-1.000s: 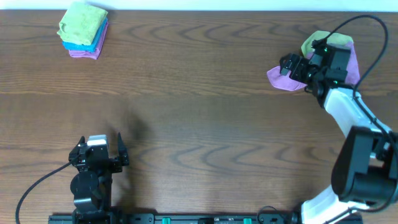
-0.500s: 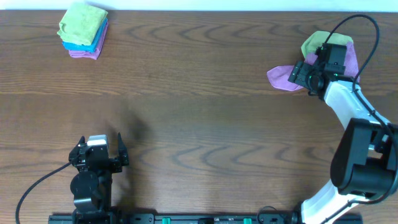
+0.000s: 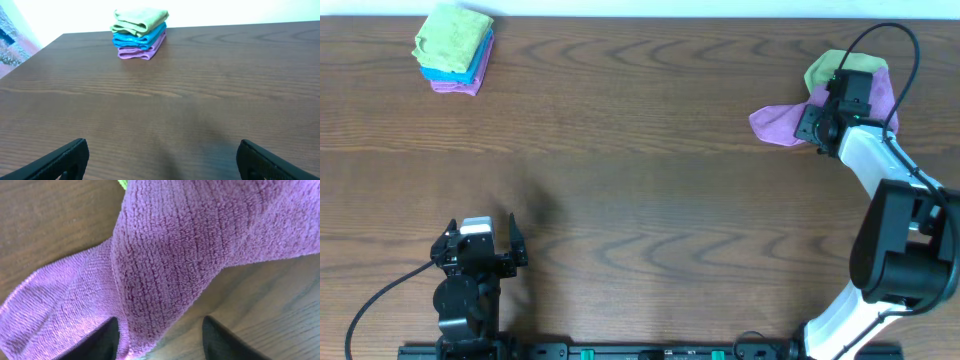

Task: Fold the cloth
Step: 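Reach the right gripper to the pink and green cloth pile and grasp, then lift the pink cloth with the right gripper and drag it leftward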

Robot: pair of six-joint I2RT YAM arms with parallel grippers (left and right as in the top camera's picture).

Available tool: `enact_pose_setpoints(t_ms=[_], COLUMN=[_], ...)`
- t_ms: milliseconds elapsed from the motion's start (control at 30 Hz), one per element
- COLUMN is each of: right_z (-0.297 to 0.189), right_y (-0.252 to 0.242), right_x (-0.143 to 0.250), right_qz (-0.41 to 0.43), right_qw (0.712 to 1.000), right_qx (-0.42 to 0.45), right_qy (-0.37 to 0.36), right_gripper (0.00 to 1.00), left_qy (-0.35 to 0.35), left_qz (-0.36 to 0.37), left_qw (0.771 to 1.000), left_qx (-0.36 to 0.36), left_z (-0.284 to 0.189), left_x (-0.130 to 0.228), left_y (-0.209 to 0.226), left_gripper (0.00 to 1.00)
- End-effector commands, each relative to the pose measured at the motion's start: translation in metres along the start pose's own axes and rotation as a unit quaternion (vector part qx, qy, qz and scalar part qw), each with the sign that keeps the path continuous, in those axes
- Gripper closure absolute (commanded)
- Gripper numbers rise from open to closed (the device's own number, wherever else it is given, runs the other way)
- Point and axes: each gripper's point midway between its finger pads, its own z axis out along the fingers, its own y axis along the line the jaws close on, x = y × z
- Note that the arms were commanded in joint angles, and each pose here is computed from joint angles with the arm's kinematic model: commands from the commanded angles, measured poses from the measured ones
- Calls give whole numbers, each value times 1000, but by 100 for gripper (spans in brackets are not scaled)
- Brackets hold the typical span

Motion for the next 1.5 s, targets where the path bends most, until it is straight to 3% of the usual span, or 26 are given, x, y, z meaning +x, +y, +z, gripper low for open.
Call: enact_pose_setpoints(t_ms=[0,67,100,433,467,567,633,933,1067,1233,1467], right_z=[5,6,6,21,21,21,21,13,2,-16,-79], right_y=[-2,-2,-2,-2,-2,-2,-2,-3,-1,7,65], right_x=[0,1,1,14,13,12,13,14,3,-15,-59], right_qz=[-10,-11,-11,-13,-13,-12,-12,-15,-16,-17,-62], right_qw=[1000,1000,1000,999,1000,1000,1000,999,998,998,991], right_qx=[12,13,13,14,14,14,14,18,19,3,-106], right_qy=[5,8,7,26,25,24,24,48,57,66,57], right_gripper=[61,57,46,41,43,62,69,85,99,99,99], left_qy=[14,14,14,14,14,14,14,14,14,14,14], left_qz=[-1,-1,-1,-1,-1,-1,-1,-1,-1,-1,-1], left_qw=[1000,1000,1000,1000,1000,1000,1000,1000,1000,1000,1000], left_qx=[-4,-4,-4,-4,-4,-4,-4,-4,-4,-4,-4], left_z=[3,3,3,3,3,3,3,3,3,3,3], left_x=[12,12,12,12,12,12,12,12,12,12,12], left_y=[0,0,0,0,0,0,0,0,0,0,0], left_gripper=[4,5,5,5,5,4,5,5,5,5,5])
